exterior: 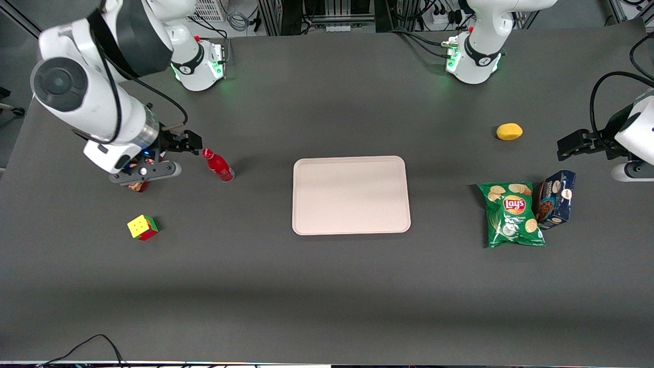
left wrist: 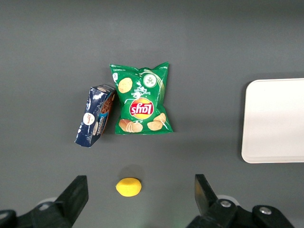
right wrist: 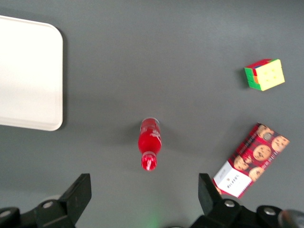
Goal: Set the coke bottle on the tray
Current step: 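Lower the open right gripper around the red bottle's neck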
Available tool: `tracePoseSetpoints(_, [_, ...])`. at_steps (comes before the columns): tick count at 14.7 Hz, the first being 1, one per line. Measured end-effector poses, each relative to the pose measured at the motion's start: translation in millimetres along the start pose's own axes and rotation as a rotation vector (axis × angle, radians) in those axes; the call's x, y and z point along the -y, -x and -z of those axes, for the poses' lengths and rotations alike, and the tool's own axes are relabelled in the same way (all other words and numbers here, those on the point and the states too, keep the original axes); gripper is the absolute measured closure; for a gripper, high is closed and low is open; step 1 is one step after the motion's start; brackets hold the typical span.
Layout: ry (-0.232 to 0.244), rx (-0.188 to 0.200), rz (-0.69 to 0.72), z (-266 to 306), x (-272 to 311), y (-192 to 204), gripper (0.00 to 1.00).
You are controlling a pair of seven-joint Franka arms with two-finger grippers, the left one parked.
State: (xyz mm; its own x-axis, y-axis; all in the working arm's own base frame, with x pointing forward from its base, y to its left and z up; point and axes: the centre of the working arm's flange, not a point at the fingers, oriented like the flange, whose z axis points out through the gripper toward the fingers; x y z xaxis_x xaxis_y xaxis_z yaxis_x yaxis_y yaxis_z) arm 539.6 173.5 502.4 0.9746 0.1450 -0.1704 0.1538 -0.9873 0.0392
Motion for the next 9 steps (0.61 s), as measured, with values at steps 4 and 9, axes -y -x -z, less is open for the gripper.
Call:
tracePoseSetpoints(4, [-0.005, -0.055, 0.018, -63.0, 10.5, 2.5, 0.0])
tracePoseSetpoints(9, [-0.013, -0.107, 0.025, -120.7, 12.4, 12.7, 0.0])
